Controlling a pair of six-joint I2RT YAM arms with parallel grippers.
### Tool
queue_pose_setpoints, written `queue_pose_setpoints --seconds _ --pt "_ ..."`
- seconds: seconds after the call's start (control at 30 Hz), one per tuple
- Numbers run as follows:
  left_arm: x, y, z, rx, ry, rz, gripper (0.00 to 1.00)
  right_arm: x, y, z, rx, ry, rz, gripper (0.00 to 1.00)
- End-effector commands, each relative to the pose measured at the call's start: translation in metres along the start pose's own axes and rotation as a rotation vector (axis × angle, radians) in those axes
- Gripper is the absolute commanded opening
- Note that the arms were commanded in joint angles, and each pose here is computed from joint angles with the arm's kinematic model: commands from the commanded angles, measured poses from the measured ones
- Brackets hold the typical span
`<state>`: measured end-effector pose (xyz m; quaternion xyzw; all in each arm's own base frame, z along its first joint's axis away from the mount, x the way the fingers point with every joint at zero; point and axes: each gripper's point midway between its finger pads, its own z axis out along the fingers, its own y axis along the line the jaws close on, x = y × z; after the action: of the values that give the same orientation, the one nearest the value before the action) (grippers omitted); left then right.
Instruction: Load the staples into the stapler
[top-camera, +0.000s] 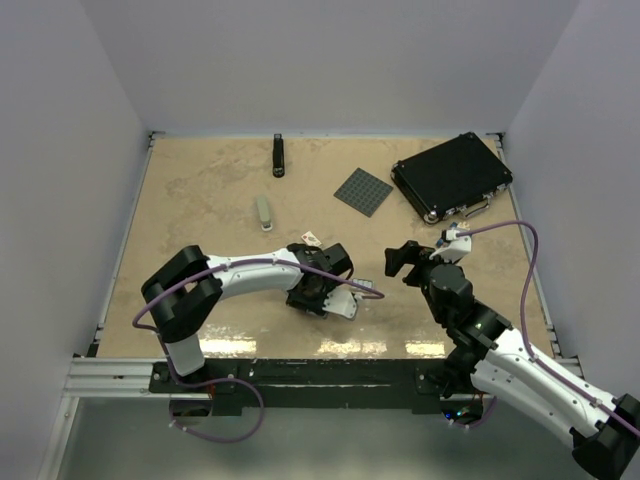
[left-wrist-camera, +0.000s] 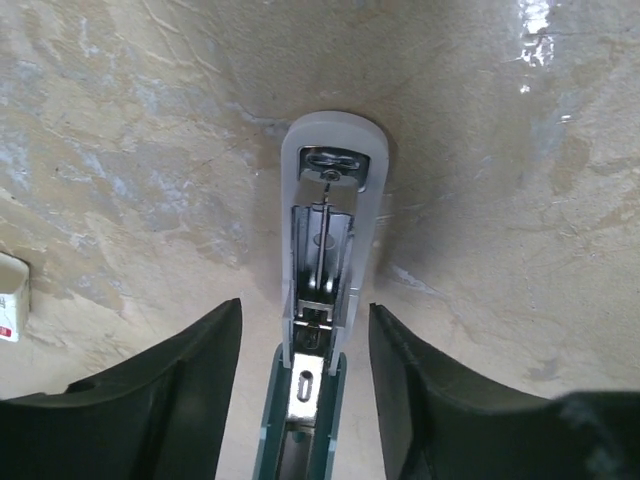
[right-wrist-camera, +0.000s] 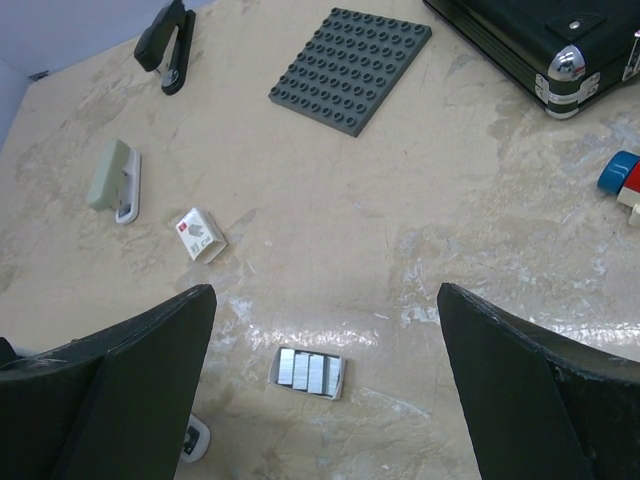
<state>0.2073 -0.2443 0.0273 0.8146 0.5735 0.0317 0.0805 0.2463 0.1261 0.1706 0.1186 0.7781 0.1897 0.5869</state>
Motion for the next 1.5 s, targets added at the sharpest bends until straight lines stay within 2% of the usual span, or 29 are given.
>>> queue_pose_setpoints --seconds 0.0,0.03,0.1,0.2,0.3,0.33,0.4,0.5,0.57,0.6,0.63,0.67,0.7,0.73,0.77,0.83,0.9,0.97,1.1,1.13,1.2,1.23,1.33,1.47 --pt "-0.01 0.017 -0.015 -0.087 -0.041 -0.03 0.62 -0.01 0.003 -0.001 -0.009 -0.03 -0.004 0.99" --pt "-0.014 0.023 -0.024 -0.116 -0.068 -0.039 0.69 -0.011 0.003 -0.002 -0.01 -0.034 -0.001 0.99" --pt "-0.024 0.036 -0.036 -0.179 -0.126 -0.063 0.75 -0.012 0.003 -0.002 -0.009 -0.033 -0.002 0.99" --pt "-0.036 0.061 -0.067 -0.31 -0.259 -0.151 0.78 -0.015 0.003 -0.002 0.014 -0.029 0.029 0.99" --pt "-0.039 0.091 -0.101 -0.46 -0.419 -0.308 0.78 -0.016 0.007 0.0 0.018 -0.01 0.019 0.99" --pt "-0.034 0.094 -0.11 -0.507 -0.461 -0.399 0.78 -0.013 0.01 0.002 0.012 0.007 0.01 0.99" --pt "-0.032 0.112 -0.129 -0.597 -0.565 -0.487 0.79 -0.006 0.013 0.006 0.017 0.046 -0.012 0.99" --pt "-0.012 0.13 -0.157 -0.725 -0.705 -0.748 0.81 0.003 0.025 0.012 -0.019 0.118 -0.082 0.99" --pt "0.015 0.14 -0.174 -0.804 -0.803 -0.991 0.83 0.008 0.037 0.014 -0.062 0.163 -0.115 0.99" --pt "0.04 0.141 -0.172 -0.878 -0.77 -1.123 0.86 0.015 0.036 0.017 -0.055 0.194 -0.136 0.99" --pt "0.052 0.14 -0.177 -0.896 -0.818 -1.272 0.88 0.018 0.038 0.019 -0.055 0.216 -0.146 0.99" --pt "0.08 0.136 -0.173 -0.932 -0.783 -1.397 0.9 0.021 0.045 0.02 -0.063 0.261 -0.156 0.99" --pt "0.091 0.134 -0.174 -0.952 -0.79 -1.49 0.92 0.031 0.043 0.024 -0.042 0.303 -0.171 0.99" --pt "0.108 0.124 -0.164 -0.947 -0.721 -1.562 0.95 0.028 0.048 0.026 -0.043 0.313 -0.172 0.99" --pt "0.117 0.12 -0.162 -0.952 -0.701 -1.614 1.0 0.037 0.046 0.026 -0.03 0.358 -0.185 0.99" --pt "0.145 0.11 -0.16 -0.986 -0.66 -1.746 1.0 0.046 0.047 0.032 0.004 0.411 -0.189 0.97" --pt "0.161 0.102 -0.16 -1.008 -0.66 -1.803 1.0 0.055 0.043 0.033 0.039 0.457 -0.189 0.95" --pt "0.18 0.1 -0.167 -1.06 -0.681 -1.833 1.0 0.068 0.04 0.038 0.077 0.508 -0.204 0.88" --pt "0.202 0.092 -0.177 -1.154 -0.688 -1.798 1.0 0.094 0.032 0.04 0.155 0.64 -0.225 0.79" --pt "0.205 0.093 -0.181 -1.186 -0.695 -1.788 1.0 0.1 0.03 0.04 0.172 0.667 -0.233 0.72" --pt "0.211 0.088 -0.182 -1.236 -0.684 -1.752 1.0 0.106 0.029 0.038 0.177 0.693 -0.219 0.63" --pt "0.211 0.089 -0.187 -1.264 -0.717 -1.742 1.0 0.107 0.027 0.037 0.188 0.702 -0.222 0.57" --pt "0.206 0.084 -0.195 -1.311 -0.788 -1.73 0.98 0.114 0.02 0.037 0.235 0.724 -0.23 0.46" --pt "0.205 0.08 -0.2 -1.344 -0.79 -1.708 0.97 0.119 0.018 0.036 0.246 0.759 -0.239 0.39"
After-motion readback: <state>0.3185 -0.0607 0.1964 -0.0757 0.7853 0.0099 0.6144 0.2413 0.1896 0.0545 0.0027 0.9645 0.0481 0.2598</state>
